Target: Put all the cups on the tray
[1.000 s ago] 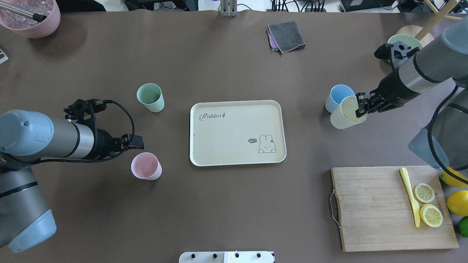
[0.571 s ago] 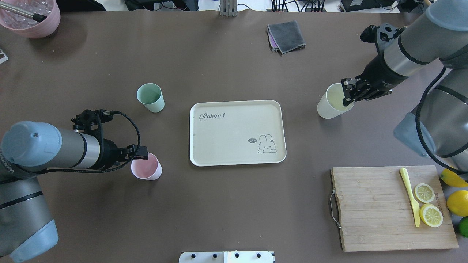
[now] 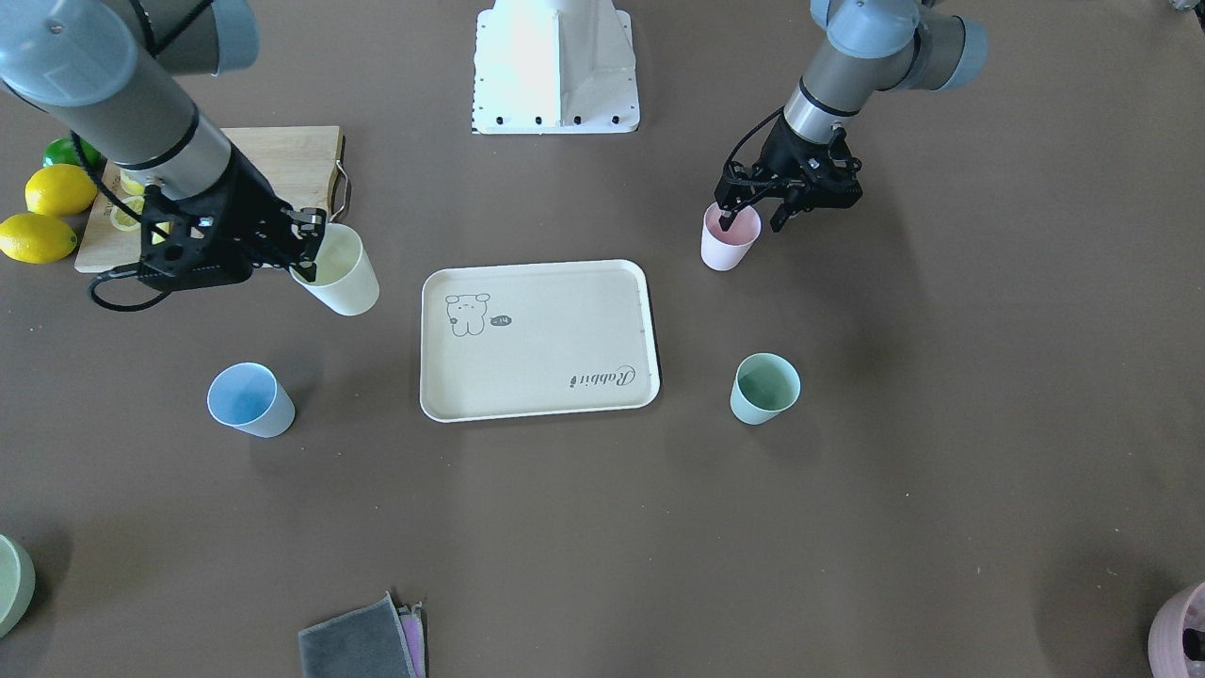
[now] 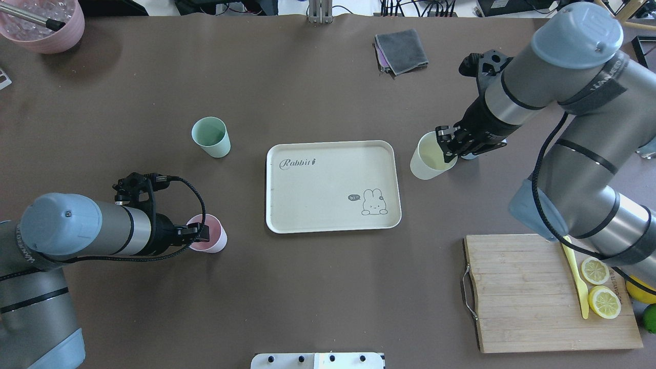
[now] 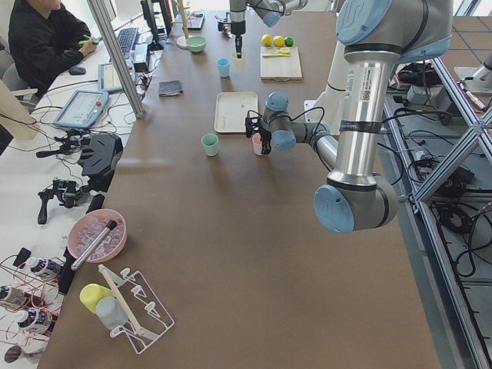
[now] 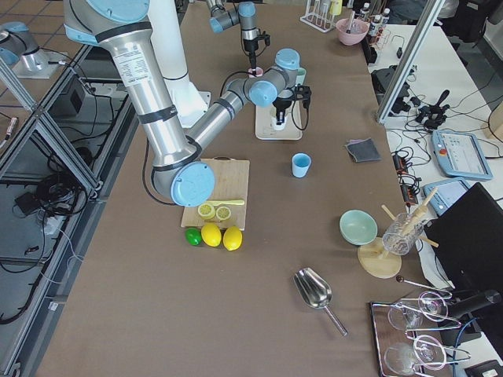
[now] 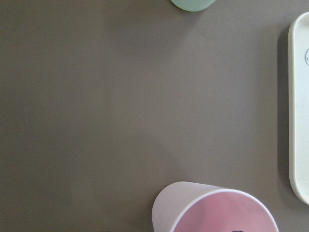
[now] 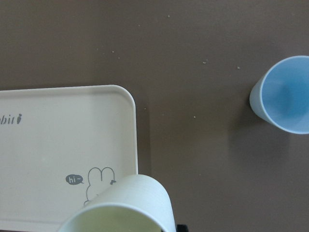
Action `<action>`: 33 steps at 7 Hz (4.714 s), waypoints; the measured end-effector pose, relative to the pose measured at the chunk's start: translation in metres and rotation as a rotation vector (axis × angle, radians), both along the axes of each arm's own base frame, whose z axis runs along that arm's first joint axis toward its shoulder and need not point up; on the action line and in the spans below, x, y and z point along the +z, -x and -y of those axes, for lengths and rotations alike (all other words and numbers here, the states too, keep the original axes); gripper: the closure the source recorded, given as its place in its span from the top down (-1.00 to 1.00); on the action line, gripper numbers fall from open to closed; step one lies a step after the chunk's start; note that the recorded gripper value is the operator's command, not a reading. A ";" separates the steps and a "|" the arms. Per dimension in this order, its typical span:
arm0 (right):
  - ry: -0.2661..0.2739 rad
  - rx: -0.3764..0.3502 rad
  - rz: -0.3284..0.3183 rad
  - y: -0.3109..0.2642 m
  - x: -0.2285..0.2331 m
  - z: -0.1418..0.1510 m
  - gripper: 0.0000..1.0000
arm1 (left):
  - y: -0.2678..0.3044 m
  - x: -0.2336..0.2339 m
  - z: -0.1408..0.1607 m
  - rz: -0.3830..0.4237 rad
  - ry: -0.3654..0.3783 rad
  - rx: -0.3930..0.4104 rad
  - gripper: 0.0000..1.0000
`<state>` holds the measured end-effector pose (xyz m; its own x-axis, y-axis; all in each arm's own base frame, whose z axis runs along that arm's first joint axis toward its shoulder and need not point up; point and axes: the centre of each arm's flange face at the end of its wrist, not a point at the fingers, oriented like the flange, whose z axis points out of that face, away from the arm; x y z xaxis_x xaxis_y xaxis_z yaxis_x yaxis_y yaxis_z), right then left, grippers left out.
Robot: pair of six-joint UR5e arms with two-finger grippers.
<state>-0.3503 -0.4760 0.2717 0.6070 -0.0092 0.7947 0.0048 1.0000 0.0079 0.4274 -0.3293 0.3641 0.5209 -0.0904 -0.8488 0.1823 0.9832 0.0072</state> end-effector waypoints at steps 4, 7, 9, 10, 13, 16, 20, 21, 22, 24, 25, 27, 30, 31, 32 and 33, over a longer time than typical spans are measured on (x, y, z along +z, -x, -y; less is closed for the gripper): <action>0.002 -0.009 -0.038 0.052 -0.002 -0.010 -1.00 | 0.002 -0.004 0.005 -0.005 -0.005 -0.012 -1.00; -0.011 -0.027 -0.063 0.089 -0.005 -0.014 -1.00 | 0.014 -0.045 0.047 -0.014 0.017 -0.064 -1.00; -0.019 -0.020 -0.069 0.116 -0.010 -0.019 -1.00 | 0.000 -0.108 0.070 0.004 0.052 -0.085 -1.00; -0.022 -0.007 -0.061 0.132 -0.008 -0.015 -1.00 | -0.005 -0.124 0.073 0.000 0.074 -0.098 -1.00; -0.026 0.003 -0.035 0.152 -0.002 -0.009 0.98 | -0.015 -0.152 0.078 -0.002 0.091 -0.113 -1.00; -0.011 0.022 -0.025 0.135 -0.004 0.005 1.00 | -0.067 -0.173 0.066 0.003 0.110 -0.153 -1.00; 0.054 0.067 0.036 0.024 -0.028 0.063 0.99 | -0.118 -0.155 0.068 0.081 0.118 -0.171 -1.00; 0.050 0.071 0.014 0.003 -0.025 0.072 0.98 | -0.122 -0.150 0.070 0.093 0.120 -0.172 -1.00; 0.043 0.080 -0.006 -0.018 -0.016 0.085 0.98 | -0.125 -0.146 0.071 0.100 0.122 -0.172 -0.68; 0.031 0.086 -0.049 -0.047 0.016 0.106 0.98 | -0.127 -0.145 0.072 0.102 0.122 -0.173 0.95; 0.035 0.086 -0.077 -0.051 0.035 0.114 0.98 | -0.125 -0.147 0.072 0.096 0.118 -0.175 0.95; 0.021 0.041 -0.134 -0.052 0.081 0.115 0.98 | -0.117 -0.161 0.069 0.070 0.099 -0.170 0.95; -0.013 -0.021 -0.169 -0.032 0.126 0.097 0.80 | -0.107 -0.173 0.070 0.050 0.078 -0.162 0.95; -0.036 -0.027 -0.169 -0.020 0.149 0.097 0.76 | -0.100 -0.178 0.073 0.041 0.072 -0.166 0.95; -0.055 -0.029 -0.162 -0.011 0.168 0.100 0.54 | -0.092 -0.182 0.077 0.031 0.069 -0.171 0.95; -0.066 -0.031 -0.156 -0.007 0.177 0.103 -0.98 | -0.088 -0.183 0.080 0.027 0.070 -0.174 0.94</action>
